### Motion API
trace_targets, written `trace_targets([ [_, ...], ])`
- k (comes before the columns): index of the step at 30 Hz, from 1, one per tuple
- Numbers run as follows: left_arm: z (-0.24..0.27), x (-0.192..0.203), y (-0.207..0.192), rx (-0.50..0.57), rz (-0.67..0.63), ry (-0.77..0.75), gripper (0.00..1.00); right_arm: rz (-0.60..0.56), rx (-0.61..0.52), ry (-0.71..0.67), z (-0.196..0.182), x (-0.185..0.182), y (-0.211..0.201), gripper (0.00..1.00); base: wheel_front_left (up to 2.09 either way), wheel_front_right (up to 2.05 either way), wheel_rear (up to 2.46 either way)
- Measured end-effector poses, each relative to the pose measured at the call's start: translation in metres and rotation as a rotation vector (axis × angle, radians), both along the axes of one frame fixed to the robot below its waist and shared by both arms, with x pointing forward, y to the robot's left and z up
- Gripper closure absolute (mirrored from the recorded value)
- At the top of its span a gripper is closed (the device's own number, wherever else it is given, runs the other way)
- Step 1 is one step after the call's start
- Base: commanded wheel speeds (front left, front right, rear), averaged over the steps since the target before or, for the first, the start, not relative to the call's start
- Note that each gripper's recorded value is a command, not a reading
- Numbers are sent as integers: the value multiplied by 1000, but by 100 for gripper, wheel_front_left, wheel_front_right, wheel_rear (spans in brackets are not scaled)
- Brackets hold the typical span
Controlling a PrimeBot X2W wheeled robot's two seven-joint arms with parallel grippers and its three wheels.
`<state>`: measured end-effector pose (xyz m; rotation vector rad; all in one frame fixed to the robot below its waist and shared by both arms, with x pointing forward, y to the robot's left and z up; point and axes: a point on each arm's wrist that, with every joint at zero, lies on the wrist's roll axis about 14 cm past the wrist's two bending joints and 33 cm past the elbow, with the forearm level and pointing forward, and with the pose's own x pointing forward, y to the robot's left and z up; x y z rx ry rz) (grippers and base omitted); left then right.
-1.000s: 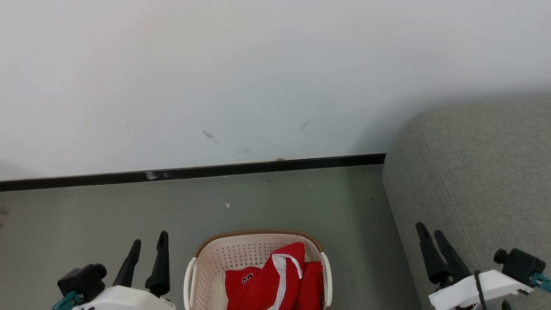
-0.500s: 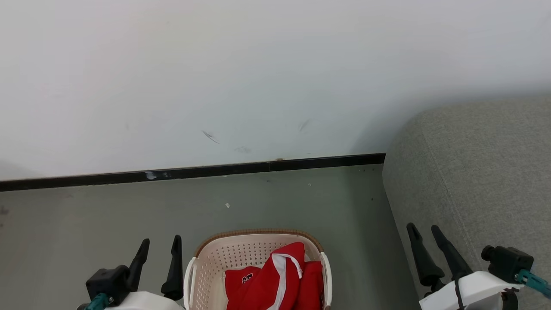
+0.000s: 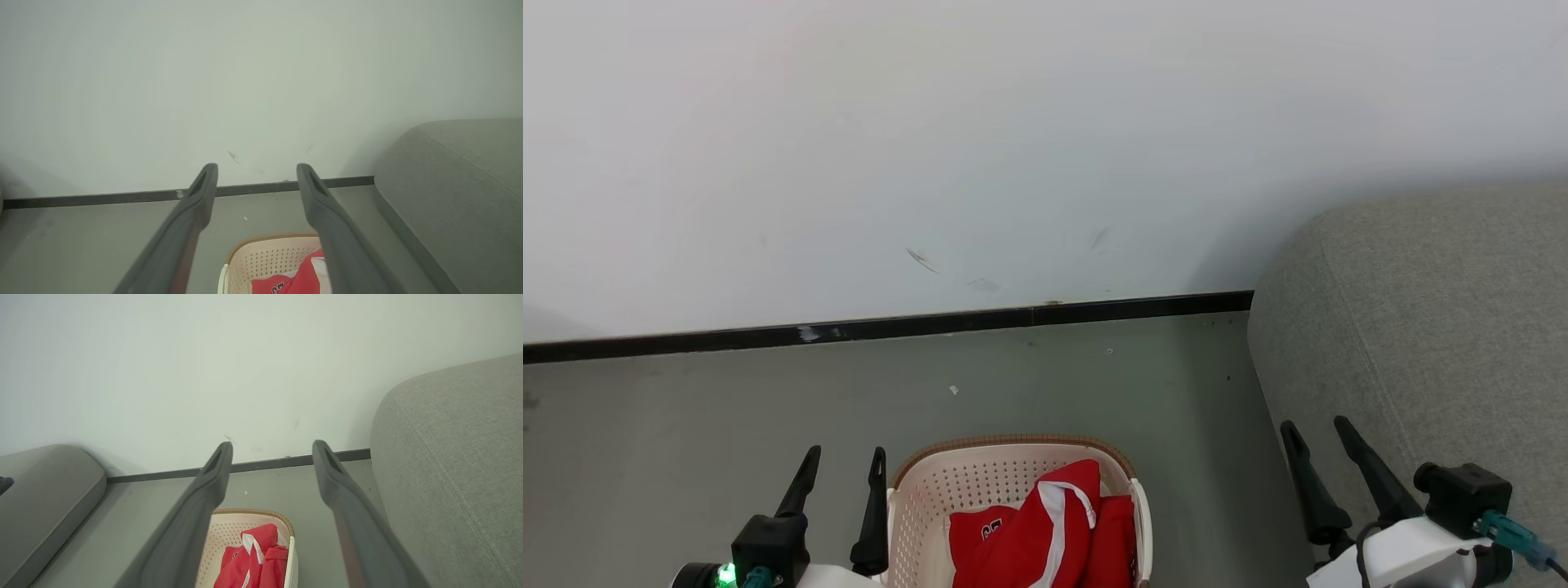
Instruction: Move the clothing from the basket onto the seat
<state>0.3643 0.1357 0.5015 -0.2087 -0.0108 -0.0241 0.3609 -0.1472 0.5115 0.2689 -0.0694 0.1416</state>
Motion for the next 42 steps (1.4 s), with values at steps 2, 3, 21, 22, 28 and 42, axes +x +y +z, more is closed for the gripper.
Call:
trace_targets([
  [2, 2, 0, -1, 25, 0, -12, 0, 4, -25, -6, 1, 0, 1, 0, 0, 0, 0],
  [3, 2, 0, -1, 41, 1, -17, 0, 7, -42, -10, 1, 0, 2, 0, 0, 0, 0],
  [21, 5, -2, -5, 168, 1, -57, 0, 21, -167, -48, 4, -5, 8, 0, 0, 0, 0],
  [22, 3, -2, -4, 160, 6, -51, 0, 20, -167, -48, 4, -5, 8, 0, 0, 0, 0],
  [28, 1, -1, 0, 154, 19, -42, 0, 16, -161, -46, 4, -4, 6, 0, 0, 0, 0],
  [42, -1, -1, 2, 145, 31, -33, 0, 15, -156, -44, 3, -4, 6, 0, 0, 0, 0],
])
